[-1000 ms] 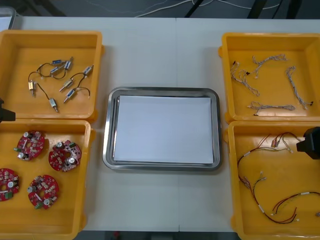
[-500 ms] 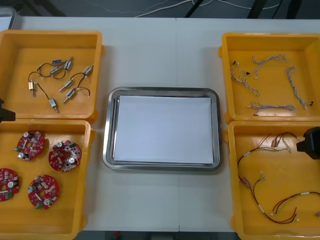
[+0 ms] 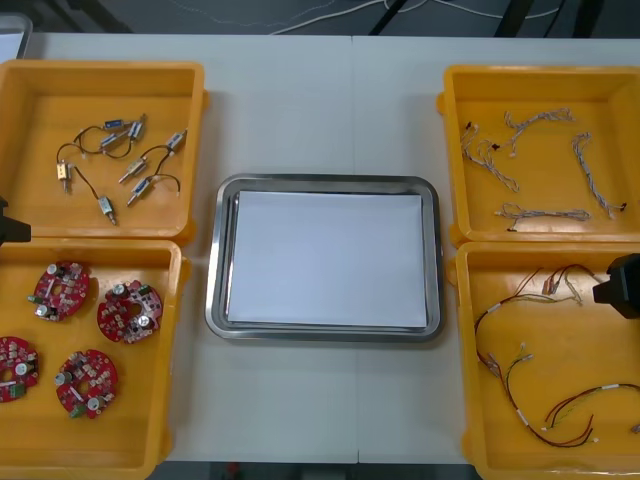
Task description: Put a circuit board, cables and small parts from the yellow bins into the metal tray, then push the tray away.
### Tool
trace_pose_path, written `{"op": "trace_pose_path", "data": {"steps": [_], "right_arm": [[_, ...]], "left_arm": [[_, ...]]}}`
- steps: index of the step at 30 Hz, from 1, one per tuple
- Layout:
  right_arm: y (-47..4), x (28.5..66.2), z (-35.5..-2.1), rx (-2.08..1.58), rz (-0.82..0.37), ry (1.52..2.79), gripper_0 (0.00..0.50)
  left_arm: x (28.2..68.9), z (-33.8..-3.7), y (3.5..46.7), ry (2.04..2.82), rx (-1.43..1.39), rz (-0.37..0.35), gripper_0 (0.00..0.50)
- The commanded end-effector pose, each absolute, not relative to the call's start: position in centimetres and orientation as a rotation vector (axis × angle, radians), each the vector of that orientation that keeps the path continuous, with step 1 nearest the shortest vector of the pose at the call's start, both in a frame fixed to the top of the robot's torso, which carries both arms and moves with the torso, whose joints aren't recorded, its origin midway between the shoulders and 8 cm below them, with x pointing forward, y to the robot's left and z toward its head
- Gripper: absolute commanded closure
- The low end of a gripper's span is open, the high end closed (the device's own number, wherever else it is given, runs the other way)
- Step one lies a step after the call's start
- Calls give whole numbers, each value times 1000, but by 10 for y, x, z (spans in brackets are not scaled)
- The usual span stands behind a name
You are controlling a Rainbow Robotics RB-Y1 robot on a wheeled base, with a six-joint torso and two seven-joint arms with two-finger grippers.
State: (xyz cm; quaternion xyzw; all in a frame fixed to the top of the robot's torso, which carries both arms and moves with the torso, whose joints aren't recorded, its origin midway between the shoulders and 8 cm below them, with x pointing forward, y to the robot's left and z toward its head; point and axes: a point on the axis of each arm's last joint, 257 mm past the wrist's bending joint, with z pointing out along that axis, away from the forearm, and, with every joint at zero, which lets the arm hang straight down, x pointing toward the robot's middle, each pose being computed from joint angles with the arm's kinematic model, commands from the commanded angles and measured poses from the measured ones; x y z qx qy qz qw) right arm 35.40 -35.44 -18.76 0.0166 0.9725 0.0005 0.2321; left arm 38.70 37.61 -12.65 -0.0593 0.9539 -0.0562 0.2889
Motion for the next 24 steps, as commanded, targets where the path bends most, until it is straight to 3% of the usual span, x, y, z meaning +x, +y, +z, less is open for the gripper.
{"op": "trace_pose_path", "data": {"steps": [1,24], "right_arm": [[-348,350,-189,60,8,2671,0],[-348,350,-189,60,8,2671,0]], "left_arm": [[388,-107,382,2515,-104,-85,44],[388,-107,382,2515,-104,-85,44]]}}
